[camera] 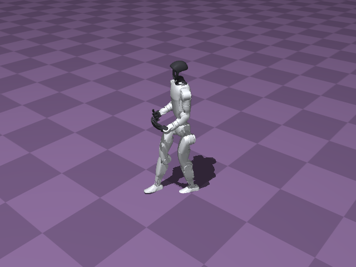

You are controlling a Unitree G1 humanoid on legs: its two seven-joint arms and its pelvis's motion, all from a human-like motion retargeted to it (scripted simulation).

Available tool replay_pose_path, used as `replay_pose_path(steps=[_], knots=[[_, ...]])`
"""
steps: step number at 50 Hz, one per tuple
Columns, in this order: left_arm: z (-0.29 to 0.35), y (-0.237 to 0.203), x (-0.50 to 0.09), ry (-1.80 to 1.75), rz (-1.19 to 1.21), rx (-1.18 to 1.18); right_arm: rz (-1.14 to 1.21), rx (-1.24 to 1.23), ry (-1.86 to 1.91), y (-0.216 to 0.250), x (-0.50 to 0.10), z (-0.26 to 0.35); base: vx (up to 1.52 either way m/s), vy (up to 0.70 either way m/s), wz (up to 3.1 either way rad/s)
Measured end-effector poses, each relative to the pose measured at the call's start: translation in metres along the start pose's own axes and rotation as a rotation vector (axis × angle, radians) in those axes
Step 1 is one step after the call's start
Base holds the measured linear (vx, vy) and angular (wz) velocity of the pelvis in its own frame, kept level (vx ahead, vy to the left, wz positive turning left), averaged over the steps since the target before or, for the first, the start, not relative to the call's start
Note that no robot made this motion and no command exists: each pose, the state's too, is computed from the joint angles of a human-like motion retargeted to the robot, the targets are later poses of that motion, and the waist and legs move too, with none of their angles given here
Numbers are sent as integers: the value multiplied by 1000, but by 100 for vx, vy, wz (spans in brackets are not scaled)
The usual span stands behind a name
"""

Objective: Walk run

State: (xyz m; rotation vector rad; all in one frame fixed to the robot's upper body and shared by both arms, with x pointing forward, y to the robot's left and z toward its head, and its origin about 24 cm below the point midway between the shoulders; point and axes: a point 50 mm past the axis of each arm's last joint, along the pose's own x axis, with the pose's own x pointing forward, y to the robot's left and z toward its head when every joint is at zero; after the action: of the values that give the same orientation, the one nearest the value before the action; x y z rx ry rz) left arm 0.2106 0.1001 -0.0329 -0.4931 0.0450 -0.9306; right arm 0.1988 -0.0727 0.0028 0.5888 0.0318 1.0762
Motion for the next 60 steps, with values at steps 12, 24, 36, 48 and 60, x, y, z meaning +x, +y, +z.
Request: replay_pose_path(steps=[12, 24, 36, 48, 60], knots=[[-27, -16, -19, -67, 117, -78, -23, 8, 103, -17, -14, -8, 45, -24, 167], [-3, -6, -18, -71, 97, 76, -187, -70, 60, -36, -20, 4, 6, -21, 162], [-19, -14, -31, -108, 215, -59, -344, -152, 51, -45, -49, 14, 14, 3, 154], [-20, -6, -63, -125, 426, -78, -111, -77, 194, -17, -68, -11, 30, 20, 104], [-9, 14, -45, -76, 377, -40, -110, 6, 110, -5, -68, -20, 22, 12, 197]])
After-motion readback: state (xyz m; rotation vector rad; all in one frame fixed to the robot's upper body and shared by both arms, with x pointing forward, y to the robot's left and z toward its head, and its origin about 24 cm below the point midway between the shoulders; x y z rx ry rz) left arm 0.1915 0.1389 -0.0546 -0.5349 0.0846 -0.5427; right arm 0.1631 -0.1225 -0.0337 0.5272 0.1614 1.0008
